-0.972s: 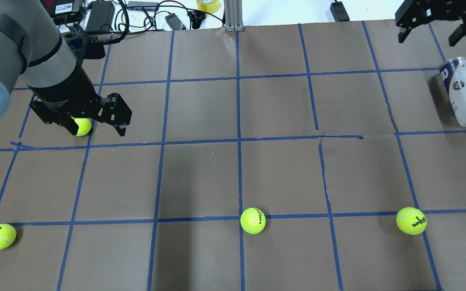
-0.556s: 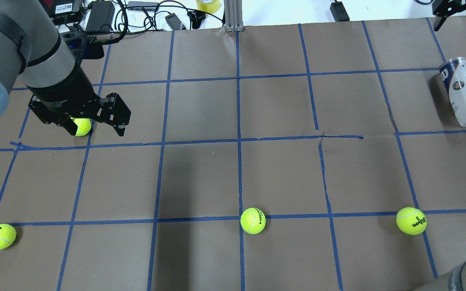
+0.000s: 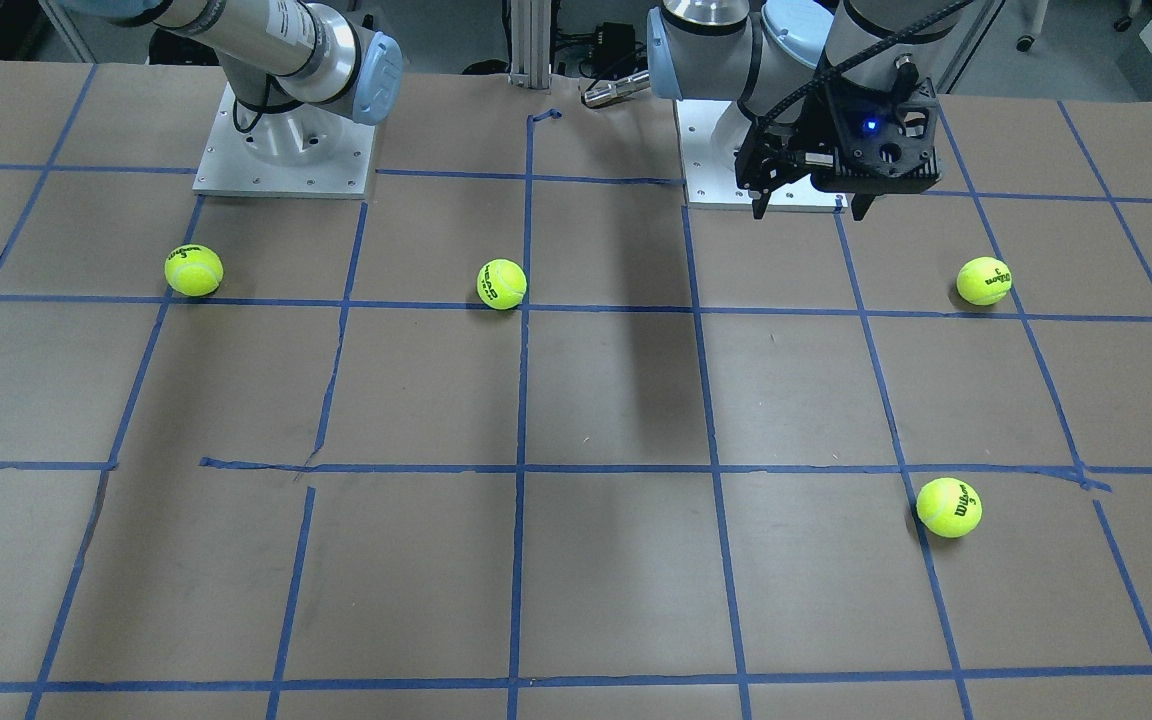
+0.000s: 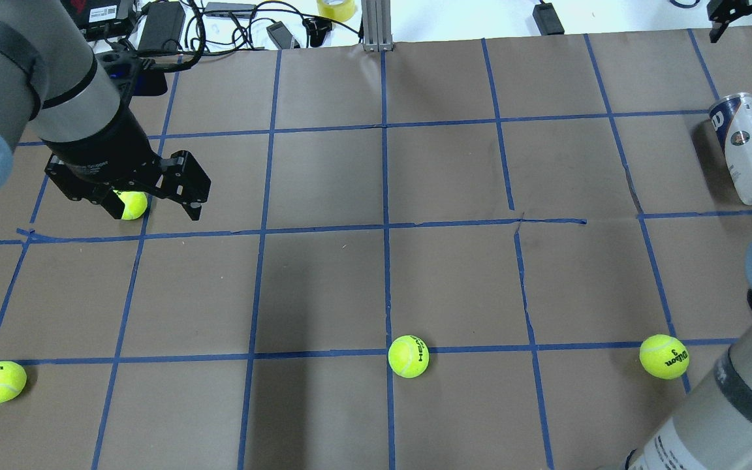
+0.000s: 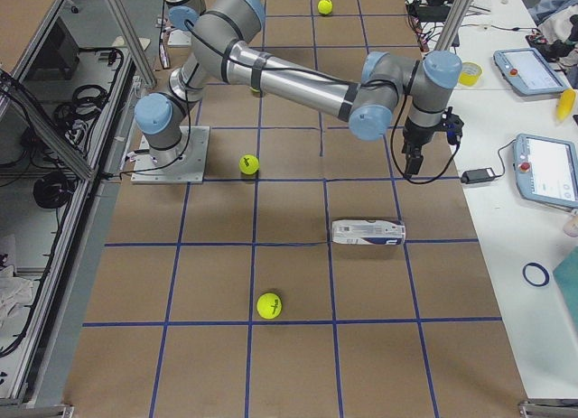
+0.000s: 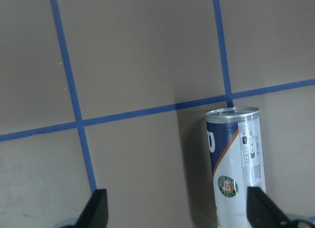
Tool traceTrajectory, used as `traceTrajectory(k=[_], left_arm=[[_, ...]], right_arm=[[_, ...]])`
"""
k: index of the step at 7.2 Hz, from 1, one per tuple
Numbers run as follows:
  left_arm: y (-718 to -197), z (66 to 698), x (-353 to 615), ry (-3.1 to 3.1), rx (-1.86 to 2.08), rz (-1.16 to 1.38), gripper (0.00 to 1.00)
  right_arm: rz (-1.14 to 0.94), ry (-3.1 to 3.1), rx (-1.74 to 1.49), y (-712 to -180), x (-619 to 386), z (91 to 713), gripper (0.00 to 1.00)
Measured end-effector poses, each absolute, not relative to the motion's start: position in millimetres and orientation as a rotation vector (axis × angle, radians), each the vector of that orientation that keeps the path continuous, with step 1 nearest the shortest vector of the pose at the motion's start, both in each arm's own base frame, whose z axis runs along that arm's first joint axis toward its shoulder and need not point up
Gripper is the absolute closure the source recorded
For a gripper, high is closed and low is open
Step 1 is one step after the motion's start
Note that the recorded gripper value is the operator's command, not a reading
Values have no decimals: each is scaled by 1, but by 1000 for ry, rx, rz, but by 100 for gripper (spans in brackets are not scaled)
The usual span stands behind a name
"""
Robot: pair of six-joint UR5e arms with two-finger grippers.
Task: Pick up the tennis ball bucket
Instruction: 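Lower the right gripper around the can's open end and close it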
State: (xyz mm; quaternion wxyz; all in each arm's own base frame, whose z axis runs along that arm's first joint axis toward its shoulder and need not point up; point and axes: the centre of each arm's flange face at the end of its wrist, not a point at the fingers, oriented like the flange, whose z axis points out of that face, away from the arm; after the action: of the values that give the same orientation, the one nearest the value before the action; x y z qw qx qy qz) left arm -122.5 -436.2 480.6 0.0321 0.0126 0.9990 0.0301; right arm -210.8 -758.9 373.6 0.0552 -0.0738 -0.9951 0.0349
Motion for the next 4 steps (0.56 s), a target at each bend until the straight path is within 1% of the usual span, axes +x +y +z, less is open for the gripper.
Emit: traceTrajectory(k=[3,4], left_arm=[[-435,477,-124,3077,43,108,0],[-435,475,-124,3078,44,114,0]], right_arm=[[163,-3001,-218,-780,-247,317,0],[144,-3005,-192,-782,-255,300,0]])
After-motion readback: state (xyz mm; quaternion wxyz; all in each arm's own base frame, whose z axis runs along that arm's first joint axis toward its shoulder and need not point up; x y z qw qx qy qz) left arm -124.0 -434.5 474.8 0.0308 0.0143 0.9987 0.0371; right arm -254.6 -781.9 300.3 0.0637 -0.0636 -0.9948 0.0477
